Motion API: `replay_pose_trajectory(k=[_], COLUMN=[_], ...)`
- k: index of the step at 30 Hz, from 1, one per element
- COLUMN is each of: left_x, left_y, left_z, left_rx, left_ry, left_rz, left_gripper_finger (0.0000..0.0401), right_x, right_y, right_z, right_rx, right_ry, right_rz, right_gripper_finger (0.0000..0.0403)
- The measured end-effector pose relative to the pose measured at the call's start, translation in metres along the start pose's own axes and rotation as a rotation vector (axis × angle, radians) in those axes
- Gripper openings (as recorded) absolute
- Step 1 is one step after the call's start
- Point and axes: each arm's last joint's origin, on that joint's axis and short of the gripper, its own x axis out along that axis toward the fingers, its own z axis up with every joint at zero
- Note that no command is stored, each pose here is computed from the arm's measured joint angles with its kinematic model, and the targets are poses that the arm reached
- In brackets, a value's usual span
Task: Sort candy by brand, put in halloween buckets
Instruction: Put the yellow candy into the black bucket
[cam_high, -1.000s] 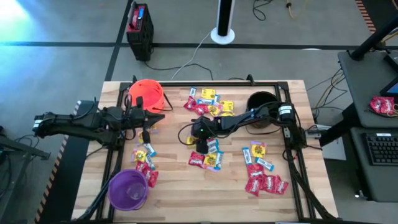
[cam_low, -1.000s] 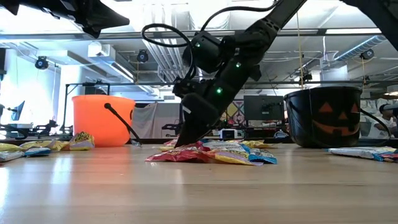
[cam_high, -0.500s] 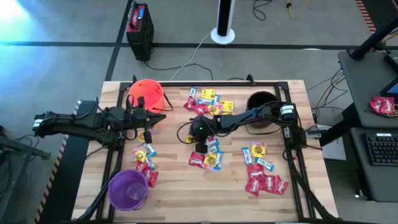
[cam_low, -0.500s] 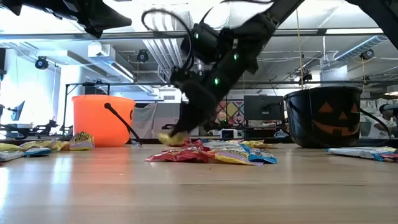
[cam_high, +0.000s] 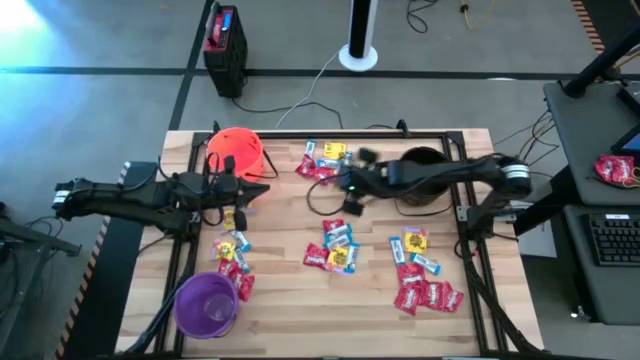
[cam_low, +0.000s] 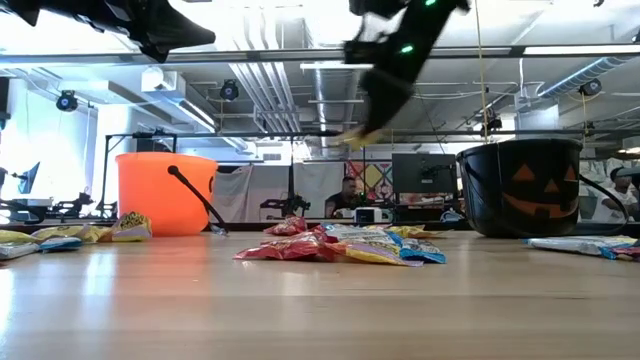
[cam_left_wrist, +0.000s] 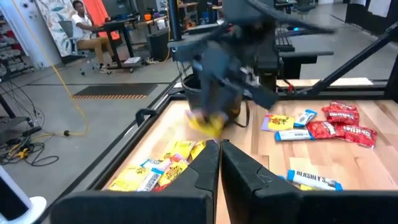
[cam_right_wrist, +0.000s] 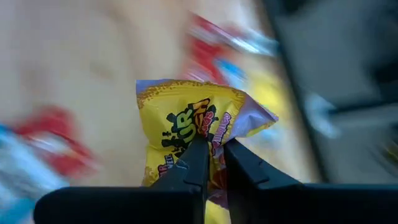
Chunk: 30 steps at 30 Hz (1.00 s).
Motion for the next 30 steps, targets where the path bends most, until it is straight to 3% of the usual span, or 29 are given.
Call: replay_pose_trajectory(k=[5,11,15,23,30], left_x=[0.002,0.006,0.009,0.012,0.012], left_y=[-0.001,-0.002,-0.003,-0.004,-0.004], left_z=[-0.001,-0.002,-0.001,0.0,0.002], left_rx=[0.001,0.005,0.003,0.019,0.016], left_ry=[0.004,0.015,0.006,-0.01,-0.031], left_rz=[0.0,-0.001,0.0,0.001,0.003], left_gripper_finger=[0.0,0.0,0.0,0.0,0.0], right_x=[-0.045,-0.099,-0.112,-0.106,-0.095], right_y=[-0.042,-0.072,-0.077,-0.073,-0.067], right_z=[-0.039,-0.089,-0.116,-0.141,-0.146], right_rx=[0.196,0.574,0.822,0.858,0.867], right_ry=[0.153,0.226,0.261,0.298,0.277], right_rz=[-0.223,-0.315,-0.309,-0.314,-0.341], right_gripper_finger=[0.0026,0.0026,0.0026,0.0026,0.0045])
